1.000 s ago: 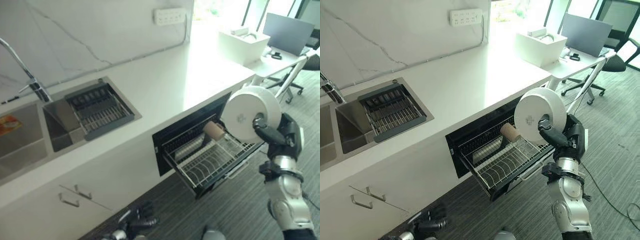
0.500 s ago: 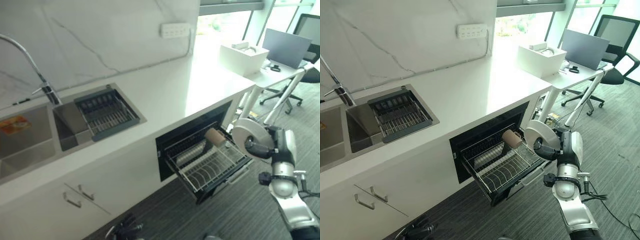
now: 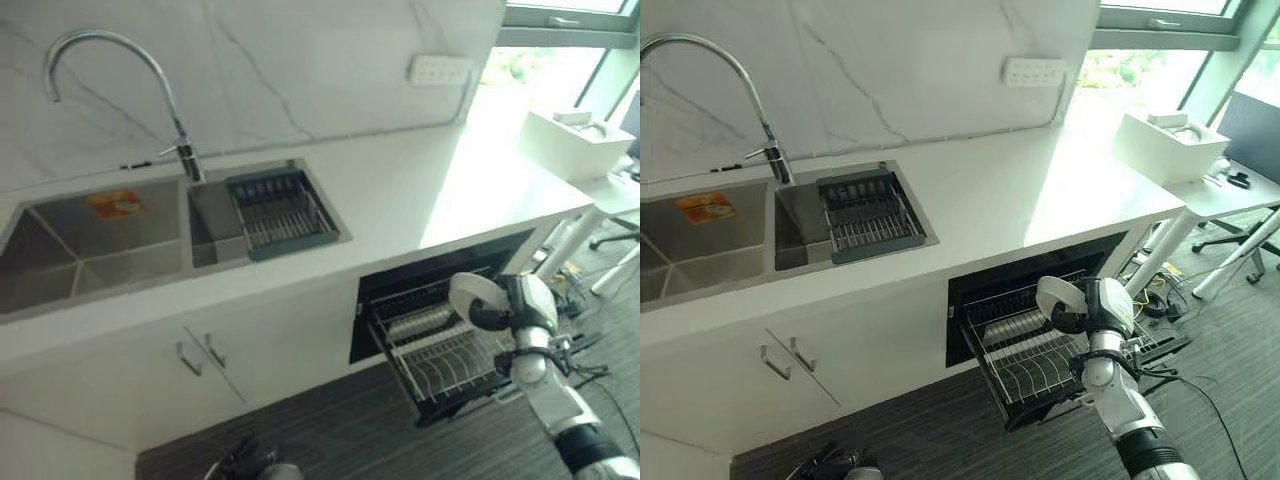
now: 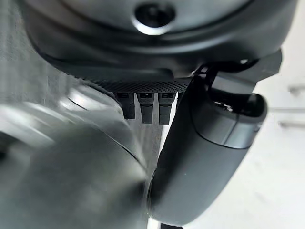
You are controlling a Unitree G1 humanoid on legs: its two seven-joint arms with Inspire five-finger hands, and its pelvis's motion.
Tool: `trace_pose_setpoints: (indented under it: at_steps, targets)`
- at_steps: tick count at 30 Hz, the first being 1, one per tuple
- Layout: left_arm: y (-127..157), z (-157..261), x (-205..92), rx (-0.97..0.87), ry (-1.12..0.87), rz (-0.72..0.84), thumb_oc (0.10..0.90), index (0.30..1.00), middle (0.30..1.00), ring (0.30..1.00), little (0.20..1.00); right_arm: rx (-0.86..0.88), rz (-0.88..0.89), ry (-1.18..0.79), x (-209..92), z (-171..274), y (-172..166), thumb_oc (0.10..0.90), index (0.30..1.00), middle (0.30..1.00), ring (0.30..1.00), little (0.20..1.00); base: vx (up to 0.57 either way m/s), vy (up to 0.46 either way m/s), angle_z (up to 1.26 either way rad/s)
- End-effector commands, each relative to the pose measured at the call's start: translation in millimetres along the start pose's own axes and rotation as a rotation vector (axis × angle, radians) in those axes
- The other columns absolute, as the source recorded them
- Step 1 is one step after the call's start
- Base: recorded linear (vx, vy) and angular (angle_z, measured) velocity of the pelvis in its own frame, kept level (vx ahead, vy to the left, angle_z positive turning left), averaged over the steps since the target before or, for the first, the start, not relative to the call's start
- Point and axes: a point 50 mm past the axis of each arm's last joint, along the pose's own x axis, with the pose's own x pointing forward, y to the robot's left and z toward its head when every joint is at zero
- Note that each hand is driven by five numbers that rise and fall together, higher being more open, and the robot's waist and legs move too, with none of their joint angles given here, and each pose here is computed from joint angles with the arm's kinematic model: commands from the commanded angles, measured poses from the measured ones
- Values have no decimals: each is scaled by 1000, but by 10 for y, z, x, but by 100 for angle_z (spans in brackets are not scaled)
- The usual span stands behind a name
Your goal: Place the dishes in the dishwasher.
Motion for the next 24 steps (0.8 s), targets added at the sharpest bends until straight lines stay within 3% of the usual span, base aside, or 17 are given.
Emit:
trace_pose_setpoints:
  at_steps: [1,13,24]
  targets:
    - [30,196,16,50,-72,11,800,900,900,900,900,5,-255,-198,308,541,-496,400,300,300,300,300,32,8,26]
    - [5,385,17,58,-135,-24,800,900,900,900,900,-213,-273,22,514,176,-363,400,300,300,300,300,29,6,16]
    - [-174,597,32,7,-208,-85,800,900,900,900,900,-329,-427,176,677,-2,-698,400,300,300,300,300,-33,12,11]
